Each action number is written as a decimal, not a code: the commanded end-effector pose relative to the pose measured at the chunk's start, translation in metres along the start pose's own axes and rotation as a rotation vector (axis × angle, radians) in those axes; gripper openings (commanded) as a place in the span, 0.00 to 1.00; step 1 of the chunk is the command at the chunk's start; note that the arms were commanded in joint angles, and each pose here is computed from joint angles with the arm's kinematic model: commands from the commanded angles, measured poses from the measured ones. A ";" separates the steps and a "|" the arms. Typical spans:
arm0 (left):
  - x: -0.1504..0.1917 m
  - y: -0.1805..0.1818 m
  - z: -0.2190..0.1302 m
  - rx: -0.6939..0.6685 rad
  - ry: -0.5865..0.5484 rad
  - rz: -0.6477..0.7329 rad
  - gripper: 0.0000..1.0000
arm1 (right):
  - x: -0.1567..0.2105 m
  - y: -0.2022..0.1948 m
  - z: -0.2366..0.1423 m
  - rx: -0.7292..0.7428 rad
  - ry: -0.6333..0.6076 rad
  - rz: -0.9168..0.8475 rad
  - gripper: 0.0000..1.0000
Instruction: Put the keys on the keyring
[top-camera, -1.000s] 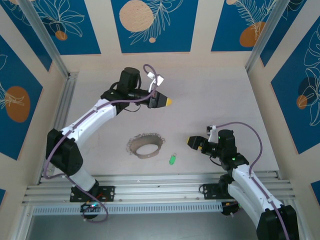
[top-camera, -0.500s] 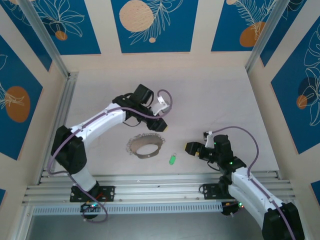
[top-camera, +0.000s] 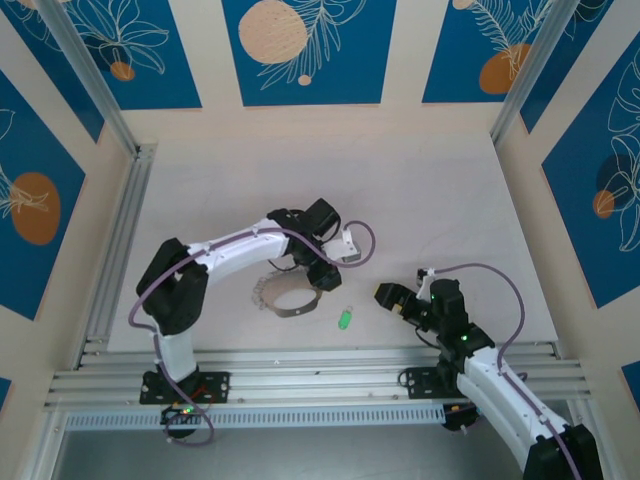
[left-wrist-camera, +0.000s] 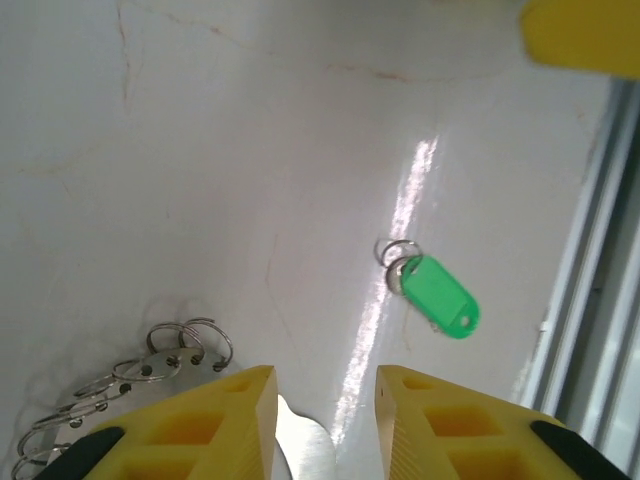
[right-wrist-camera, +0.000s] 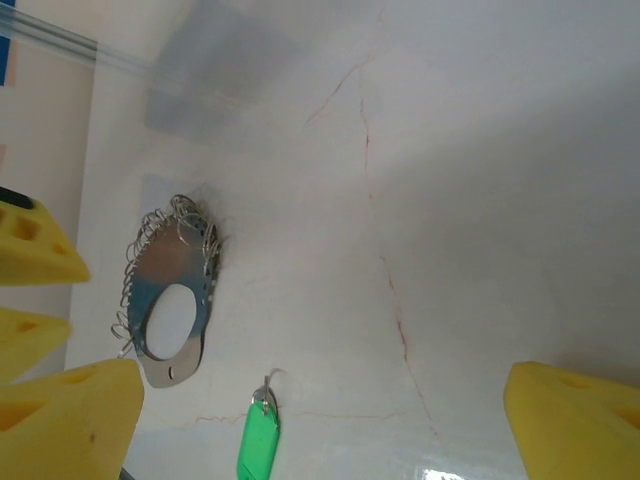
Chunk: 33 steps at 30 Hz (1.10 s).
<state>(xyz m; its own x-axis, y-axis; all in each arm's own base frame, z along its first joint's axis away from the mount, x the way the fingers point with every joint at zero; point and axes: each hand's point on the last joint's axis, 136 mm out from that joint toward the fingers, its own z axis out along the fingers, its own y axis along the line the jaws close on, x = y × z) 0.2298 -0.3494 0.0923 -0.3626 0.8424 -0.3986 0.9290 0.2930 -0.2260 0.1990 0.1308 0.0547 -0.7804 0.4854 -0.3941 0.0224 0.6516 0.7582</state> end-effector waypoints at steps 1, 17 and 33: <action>0.007 0.006 0.011 -0.052 0.063 0.024 0.29 | 0.002 -0.015 0.000 0.051 -0.013 0.032 0.95; 0.012 0.019 0.042 -0.147 0.155 0.032 0.18 | -0.004 -0.015 -0.001 0.058 -0.033 0.030 0.95; 0.028 0.033 0.058 -0.288 0.221 0.103 0.04 | -0.005 -0.016 -0.002 0.059 -0.036 0.037 0.99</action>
<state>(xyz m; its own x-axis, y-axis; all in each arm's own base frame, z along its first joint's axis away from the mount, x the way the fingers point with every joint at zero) 0.2506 -0.3469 0.0328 -0.3019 0.9233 -0.2373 0.9477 0.3176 0.0302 0.2018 0.1272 0.0564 -0.7688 0.5111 -0.3844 0.0397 0.6381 0.7689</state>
